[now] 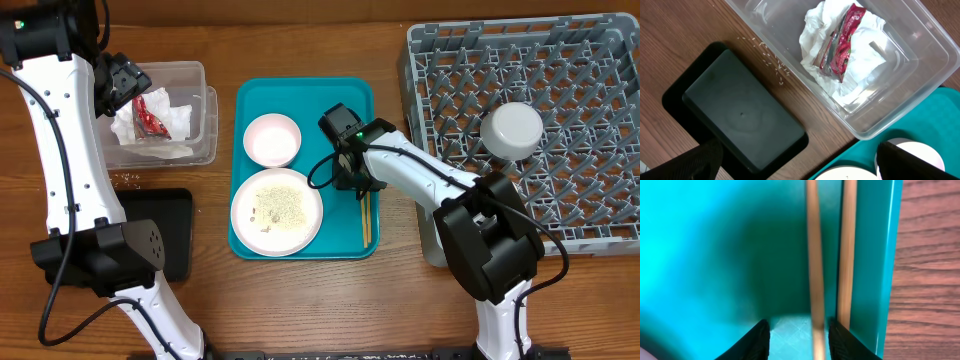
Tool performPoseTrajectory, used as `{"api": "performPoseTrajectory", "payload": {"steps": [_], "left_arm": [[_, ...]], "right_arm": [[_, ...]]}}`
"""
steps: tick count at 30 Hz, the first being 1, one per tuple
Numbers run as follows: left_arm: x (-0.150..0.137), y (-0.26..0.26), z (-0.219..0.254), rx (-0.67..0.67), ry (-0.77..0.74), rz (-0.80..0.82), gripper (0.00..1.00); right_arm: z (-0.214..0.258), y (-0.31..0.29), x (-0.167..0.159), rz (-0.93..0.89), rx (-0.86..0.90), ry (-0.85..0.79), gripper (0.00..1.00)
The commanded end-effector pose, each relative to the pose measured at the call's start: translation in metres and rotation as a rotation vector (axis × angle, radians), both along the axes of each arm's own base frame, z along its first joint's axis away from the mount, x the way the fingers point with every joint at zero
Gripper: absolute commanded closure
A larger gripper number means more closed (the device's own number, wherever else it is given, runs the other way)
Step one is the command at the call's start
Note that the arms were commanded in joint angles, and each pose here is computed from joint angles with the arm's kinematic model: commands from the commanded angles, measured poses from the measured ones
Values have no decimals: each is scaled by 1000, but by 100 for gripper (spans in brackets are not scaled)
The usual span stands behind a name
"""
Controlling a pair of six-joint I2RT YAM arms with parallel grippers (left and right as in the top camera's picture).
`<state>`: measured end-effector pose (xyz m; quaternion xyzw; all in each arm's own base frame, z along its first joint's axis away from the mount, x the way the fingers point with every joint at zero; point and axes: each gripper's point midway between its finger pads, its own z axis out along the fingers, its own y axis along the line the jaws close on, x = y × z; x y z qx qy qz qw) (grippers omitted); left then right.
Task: Sort waste into correct bins and load items into the dishwasher
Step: 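Grasp one wooden chopstick at the tray edge with the right gripper, then carry the chopstick right and drop it into the dish rack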
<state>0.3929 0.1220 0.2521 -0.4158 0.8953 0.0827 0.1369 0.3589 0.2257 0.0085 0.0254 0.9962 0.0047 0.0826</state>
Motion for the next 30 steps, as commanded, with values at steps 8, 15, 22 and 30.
{"api": "performPoseTrajectory", "payload": {"steps": [8,15,22,30], "left_arm": [[-2,-1,3,11,-7,12,0],[-2,-1,3,11,-7,12,0],[-2,-1,4,12,-7,12,0],[-2,-1,4,12,-7,12,0]], "right_arm": [[-3,0,-1,-5,3,5,63],[-24,-2,-4,-5,-20,40,79],[-21,-2,-3,-6,-26,50,96],[36,-4,21,-40,6,5,96]]}}
